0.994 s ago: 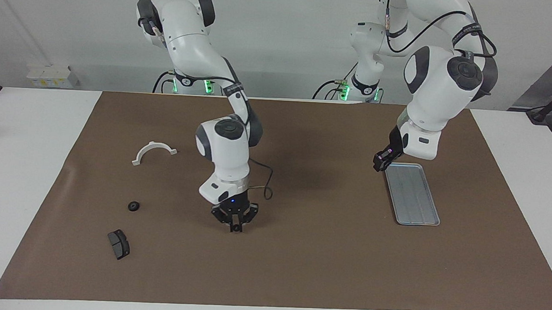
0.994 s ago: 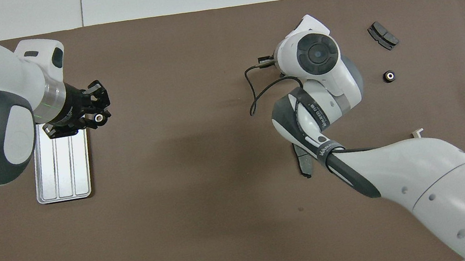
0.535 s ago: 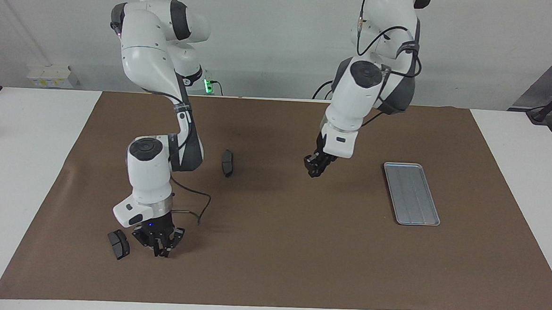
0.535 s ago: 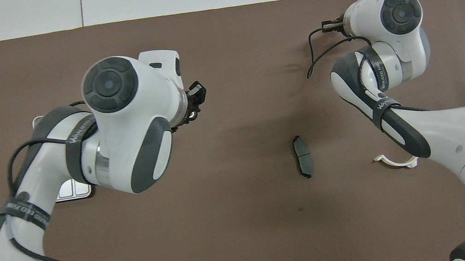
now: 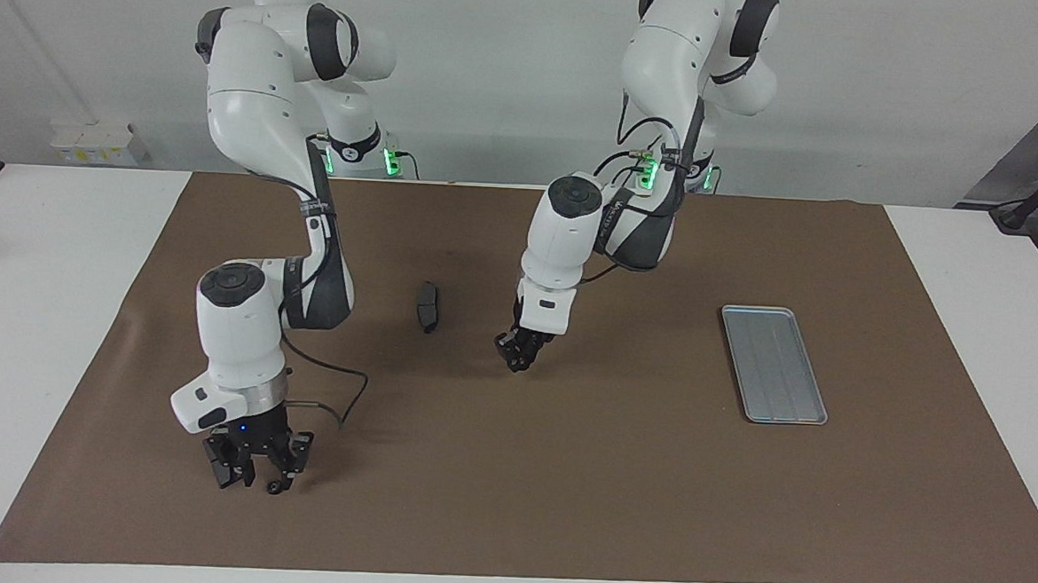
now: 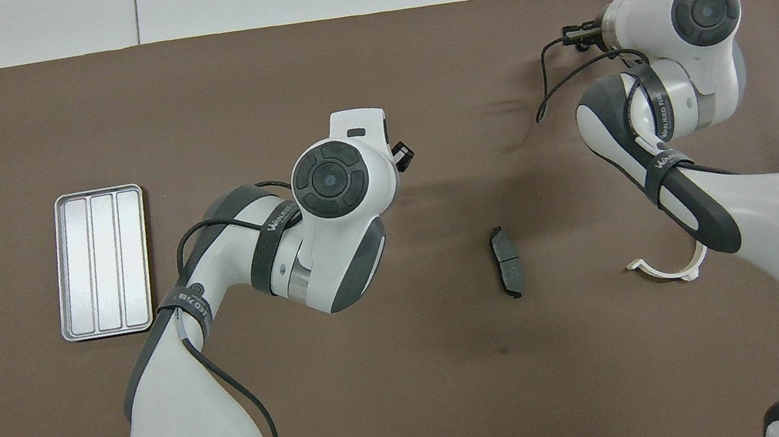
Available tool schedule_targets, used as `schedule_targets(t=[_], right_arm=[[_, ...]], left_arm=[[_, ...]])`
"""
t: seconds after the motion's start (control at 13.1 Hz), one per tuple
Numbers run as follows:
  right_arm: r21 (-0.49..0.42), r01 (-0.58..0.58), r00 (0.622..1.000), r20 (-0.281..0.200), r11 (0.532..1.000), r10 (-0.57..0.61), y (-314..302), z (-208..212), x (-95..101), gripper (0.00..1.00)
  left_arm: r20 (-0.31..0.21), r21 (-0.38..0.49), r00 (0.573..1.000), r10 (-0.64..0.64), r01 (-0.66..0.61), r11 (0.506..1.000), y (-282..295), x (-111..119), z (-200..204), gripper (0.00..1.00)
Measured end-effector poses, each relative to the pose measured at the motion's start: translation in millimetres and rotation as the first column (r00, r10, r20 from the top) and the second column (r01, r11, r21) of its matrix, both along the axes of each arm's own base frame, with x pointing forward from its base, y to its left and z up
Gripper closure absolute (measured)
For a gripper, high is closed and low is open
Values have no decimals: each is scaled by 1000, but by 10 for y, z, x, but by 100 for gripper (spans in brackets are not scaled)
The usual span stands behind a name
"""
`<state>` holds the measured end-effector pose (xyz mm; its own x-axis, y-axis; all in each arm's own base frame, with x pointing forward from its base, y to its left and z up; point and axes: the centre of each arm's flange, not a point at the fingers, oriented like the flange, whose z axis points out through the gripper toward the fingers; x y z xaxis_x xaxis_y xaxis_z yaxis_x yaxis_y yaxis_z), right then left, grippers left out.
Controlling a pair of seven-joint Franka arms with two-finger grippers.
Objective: Place bearing gear from tray to pile
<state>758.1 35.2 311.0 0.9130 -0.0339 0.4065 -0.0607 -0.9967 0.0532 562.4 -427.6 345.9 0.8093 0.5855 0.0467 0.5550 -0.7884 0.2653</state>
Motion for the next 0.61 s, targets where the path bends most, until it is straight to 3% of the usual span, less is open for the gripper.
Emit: schedule_targets(t=[0.15, 0.54, 0.61], right_arm=[[22, 0, 1000, -1, 1000, 0, 98, 2, -4, 12], [70, -32, 999, -1, 997, 33, 881, 6, -90, 11], [75, -39, 999, 0, 996, 40, 1021, 7, -113, 12]], left_arm=[[22, -31, 999, 26, -25, 999, 37, 27, -31, 66], [34, -61, 997, 76, -74, 995, 126, 23, -235, 65], [33, -62, 996, 80, -78, 995, 135, 13, -265, 58]])
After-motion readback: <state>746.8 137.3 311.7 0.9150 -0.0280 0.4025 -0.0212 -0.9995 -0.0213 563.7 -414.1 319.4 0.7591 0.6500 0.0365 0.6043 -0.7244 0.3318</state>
